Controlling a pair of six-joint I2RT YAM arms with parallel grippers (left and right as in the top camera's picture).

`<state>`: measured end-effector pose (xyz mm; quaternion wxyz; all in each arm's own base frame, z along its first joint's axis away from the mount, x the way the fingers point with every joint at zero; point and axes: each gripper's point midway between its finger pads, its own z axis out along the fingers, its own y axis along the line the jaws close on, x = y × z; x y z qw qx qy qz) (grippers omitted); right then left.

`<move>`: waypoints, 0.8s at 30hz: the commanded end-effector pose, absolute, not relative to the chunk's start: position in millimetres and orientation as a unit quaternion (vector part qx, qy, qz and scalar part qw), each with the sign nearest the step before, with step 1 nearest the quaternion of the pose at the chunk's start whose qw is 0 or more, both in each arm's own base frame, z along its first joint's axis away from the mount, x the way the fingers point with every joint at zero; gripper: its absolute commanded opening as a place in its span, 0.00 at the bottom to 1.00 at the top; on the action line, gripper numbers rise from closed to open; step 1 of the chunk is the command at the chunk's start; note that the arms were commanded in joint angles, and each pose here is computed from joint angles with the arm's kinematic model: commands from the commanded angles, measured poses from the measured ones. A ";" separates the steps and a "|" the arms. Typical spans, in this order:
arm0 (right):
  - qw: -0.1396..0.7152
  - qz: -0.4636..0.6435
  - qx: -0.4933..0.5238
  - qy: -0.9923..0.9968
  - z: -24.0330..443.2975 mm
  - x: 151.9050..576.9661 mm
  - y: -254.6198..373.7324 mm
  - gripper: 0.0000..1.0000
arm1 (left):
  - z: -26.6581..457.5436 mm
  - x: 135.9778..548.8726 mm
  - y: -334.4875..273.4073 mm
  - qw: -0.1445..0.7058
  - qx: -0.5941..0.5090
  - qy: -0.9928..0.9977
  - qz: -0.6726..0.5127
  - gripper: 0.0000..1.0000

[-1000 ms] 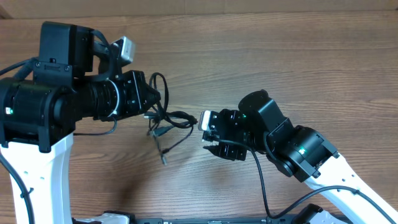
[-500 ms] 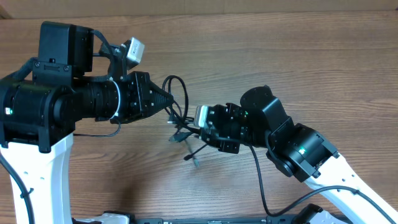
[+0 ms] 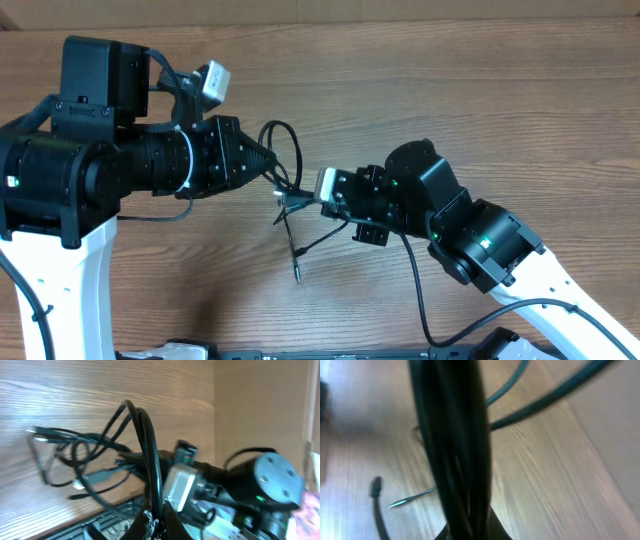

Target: Untangle cables

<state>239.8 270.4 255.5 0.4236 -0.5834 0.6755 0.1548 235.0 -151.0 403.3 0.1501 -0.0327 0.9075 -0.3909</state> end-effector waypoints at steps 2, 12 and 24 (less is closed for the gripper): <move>0.454 0.054 -0.472 0.754 263.2 282.2 236.5 0.04 | 406.4 235.5 -135.2 0.191 -0.045 0.915 -0.352 0.04; 0.599 0.024 -0.208 0.773 347.1 319.3 188.1 0.04 | 400.3 242.1 -123.2 0.206 -0.059 0.924 -0.317 0.04; 0.609 0.226 -0.254 0.717 391.5 267.1 226.6 0.12 | 365.5 272.3 -100.4 0.192 -0.097 0.949 -0.230 0.07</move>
